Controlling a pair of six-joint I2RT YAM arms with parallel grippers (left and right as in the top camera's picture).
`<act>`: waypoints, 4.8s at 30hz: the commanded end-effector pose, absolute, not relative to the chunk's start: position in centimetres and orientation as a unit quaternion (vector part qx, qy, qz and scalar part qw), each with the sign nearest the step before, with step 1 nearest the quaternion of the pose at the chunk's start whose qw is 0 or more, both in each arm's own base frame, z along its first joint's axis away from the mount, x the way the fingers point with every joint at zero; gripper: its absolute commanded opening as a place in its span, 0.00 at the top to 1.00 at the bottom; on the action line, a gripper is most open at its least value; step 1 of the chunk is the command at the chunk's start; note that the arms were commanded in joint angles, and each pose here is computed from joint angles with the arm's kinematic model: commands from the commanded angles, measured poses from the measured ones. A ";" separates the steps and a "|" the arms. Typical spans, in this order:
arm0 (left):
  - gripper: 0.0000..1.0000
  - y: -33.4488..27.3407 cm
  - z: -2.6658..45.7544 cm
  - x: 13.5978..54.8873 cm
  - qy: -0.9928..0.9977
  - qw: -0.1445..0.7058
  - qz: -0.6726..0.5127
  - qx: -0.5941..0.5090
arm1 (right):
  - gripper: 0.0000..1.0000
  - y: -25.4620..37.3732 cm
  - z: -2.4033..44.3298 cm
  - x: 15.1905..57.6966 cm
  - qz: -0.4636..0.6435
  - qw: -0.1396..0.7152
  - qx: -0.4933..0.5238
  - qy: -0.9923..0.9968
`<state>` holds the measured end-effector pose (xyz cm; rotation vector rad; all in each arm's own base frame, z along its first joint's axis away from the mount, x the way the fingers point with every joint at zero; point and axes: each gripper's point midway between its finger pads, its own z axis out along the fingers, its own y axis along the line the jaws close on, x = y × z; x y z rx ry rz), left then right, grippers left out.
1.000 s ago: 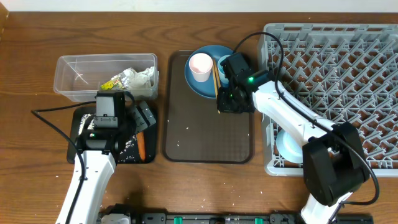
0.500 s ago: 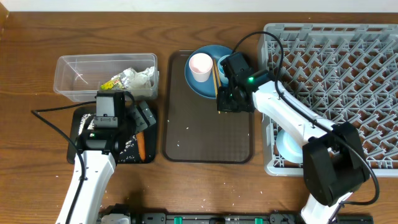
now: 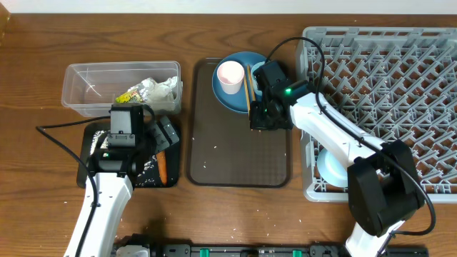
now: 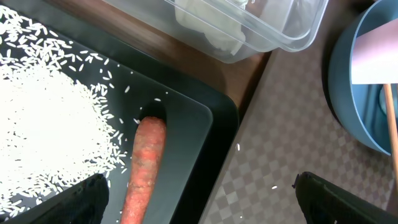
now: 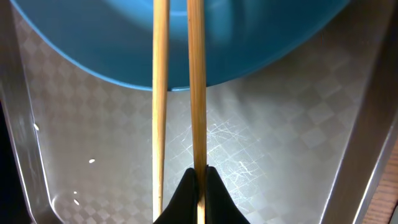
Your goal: Sort waste into correct bins and load items into the dishwasher rack
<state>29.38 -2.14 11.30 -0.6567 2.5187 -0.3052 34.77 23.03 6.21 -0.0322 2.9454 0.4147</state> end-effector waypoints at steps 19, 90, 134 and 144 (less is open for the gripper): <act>0.02 -2.0 11.8 29.8 0.928 0.264 -0.111 -0.237 | 0.99 22.3 16.6 33.1 0.188 0.172 -0.046 0.966; 0.02 -2.0 11.8 29.8 0.928 0.264 -0.111 -0.237 | 0.55 9.1 14.0 32.2 0.044 0.173 0.017 0.984; 0.02 -2.0 11.8 29.8 0.928 0.266 -0.112 -0.237 | 0.73 25.7 7.0 34.4 0.139 0.141 -0.100 0.975; 0.02 -2.0 11.8 29.8 0.928 0.266 -0.112 -0.237 | 0.82 25.4 6.6 34.0 0.134 0.133 -0.100 0.977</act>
